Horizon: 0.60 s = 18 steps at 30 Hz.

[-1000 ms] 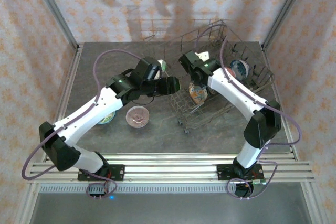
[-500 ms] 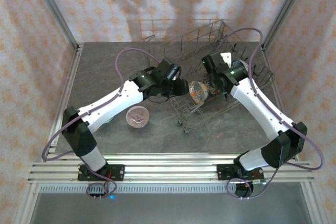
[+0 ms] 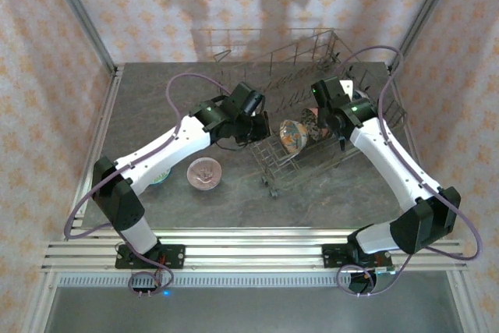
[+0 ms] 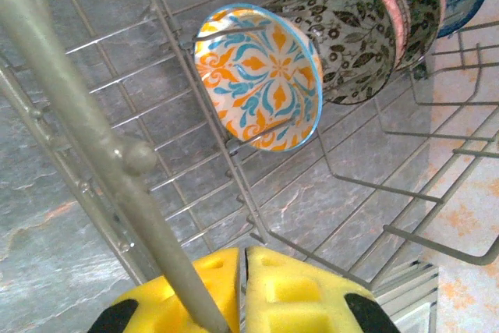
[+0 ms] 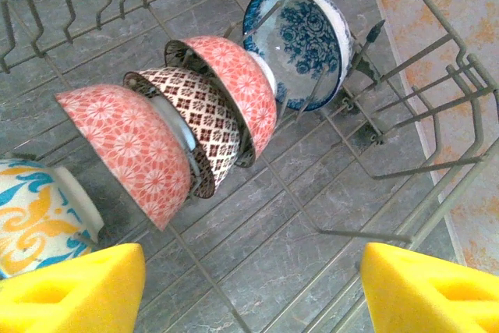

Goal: Load the bowls into the dish rack

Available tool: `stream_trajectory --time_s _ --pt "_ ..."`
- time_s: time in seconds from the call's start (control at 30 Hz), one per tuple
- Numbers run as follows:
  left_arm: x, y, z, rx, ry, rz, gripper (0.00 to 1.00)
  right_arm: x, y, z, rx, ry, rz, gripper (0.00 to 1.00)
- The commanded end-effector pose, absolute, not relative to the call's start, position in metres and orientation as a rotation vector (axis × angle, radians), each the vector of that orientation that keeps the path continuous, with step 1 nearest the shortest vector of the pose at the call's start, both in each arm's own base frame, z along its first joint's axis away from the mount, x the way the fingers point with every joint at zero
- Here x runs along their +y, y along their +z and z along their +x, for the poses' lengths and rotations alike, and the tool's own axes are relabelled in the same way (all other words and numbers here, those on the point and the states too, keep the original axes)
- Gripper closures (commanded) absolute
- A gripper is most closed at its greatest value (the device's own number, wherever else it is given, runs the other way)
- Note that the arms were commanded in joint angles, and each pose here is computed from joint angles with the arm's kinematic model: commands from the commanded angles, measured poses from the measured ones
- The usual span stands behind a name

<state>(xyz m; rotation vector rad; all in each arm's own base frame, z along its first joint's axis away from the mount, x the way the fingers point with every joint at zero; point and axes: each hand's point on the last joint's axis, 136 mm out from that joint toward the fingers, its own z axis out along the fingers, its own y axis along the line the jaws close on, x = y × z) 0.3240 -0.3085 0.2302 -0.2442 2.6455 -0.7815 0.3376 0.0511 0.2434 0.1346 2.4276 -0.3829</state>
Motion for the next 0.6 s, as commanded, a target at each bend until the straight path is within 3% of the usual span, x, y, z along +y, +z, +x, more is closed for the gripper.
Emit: stream_trajectory --time_s 0.0,0.23,0.57 --pt "-0.302 0.261 0.318 2.601 -0.738 0.077 1.00 0.046 0.249 0.341 2.412 -0.376 0.158 0.27" --pt "-0.271 0.258 0.314 2.646 -0.674 0.176 1.00 0.035 0.239 0.355 2.457 -0.471 0.177 0.27" --pt "-0.234 0.254 0.328 2.704 -0.641 0.246 1.00 0.035 0.233 0.338 2.484 -0.418 0.249 0.27"
